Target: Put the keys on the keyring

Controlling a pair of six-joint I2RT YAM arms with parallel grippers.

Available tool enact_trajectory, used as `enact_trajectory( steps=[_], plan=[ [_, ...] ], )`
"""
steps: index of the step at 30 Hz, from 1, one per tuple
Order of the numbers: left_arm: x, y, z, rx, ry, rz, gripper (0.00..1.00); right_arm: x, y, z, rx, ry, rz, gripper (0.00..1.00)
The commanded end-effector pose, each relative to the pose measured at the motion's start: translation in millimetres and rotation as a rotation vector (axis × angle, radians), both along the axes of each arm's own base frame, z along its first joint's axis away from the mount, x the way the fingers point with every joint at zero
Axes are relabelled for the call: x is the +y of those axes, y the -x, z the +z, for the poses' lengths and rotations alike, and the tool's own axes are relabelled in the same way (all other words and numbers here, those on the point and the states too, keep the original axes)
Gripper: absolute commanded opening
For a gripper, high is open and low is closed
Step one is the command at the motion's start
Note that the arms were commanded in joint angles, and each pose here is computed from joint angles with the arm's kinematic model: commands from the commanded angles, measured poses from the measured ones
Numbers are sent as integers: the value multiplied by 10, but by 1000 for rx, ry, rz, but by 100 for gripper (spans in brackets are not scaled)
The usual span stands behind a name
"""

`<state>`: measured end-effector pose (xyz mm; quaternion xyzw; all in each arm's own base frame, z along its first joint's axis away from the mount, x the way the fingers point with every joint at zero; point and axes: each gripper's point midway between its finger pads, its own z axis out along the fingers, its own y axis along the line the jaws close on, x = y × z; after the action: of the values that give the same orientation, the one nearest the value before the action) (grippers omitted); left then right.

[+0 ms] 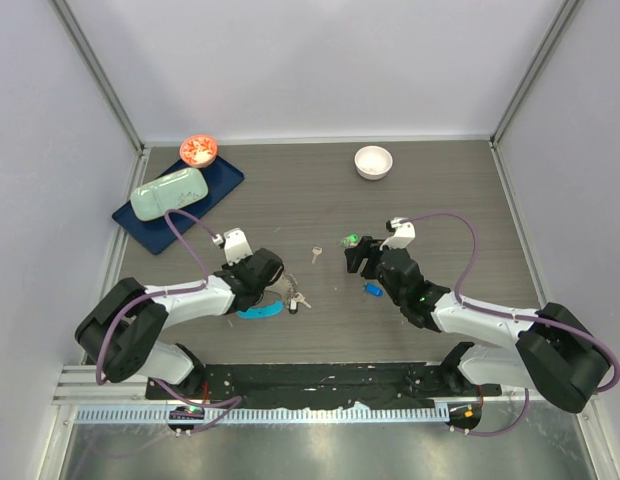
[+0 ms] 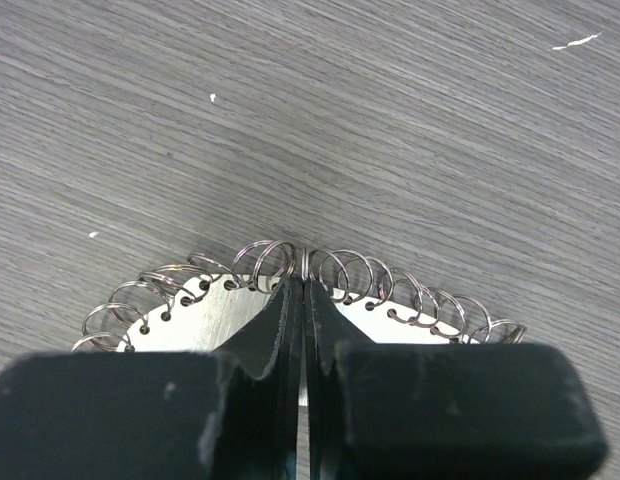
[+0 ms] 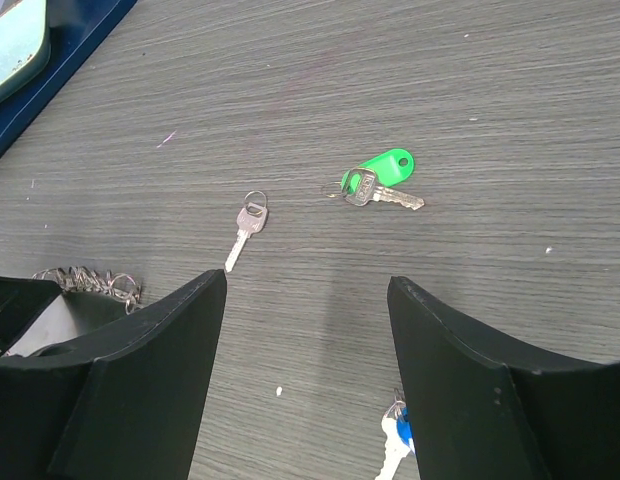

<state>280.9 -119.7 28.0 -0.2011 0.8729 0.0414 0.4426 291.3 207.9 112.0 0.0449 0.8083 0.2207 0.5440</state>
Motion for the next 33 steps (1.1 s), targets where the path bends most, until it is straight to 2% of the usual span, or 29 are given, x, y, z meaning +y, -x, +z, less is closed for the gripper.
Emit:
enact_trajectory(
  steps=[1, 3, 9, 17, 21, 27, 33],
  plan=[
    [27, -100, 168, -55, -6, 26, 4, 88, -91, 231, -57, -49, -1, 72],
    [24, -98, 206, -55, -5, 21, 0, 95, -96, 222, -55, -45, 2, 72],
    [-2, -23, 397, -34, 12, -28, 0, 195, -84, 195, -42, -17, 63, 72],
    [-93, 146, 859, 55, -2, -195, 0, 468, 56, 417, -134, -26, 268, 73],
    [-229, 226, 1149, 89, 2, -345, 0, 629, 155, 565, -199, -39, 371, 78],
    [-390, 286, 1608, 94, 1, -556, 0, 916, 430, 760, -271, -44, 581, 79],
    [-511, 335, 1858, 120, -84, -783, 0, 940, 538, 955, -342, -41, 652, 79]
  ],
)
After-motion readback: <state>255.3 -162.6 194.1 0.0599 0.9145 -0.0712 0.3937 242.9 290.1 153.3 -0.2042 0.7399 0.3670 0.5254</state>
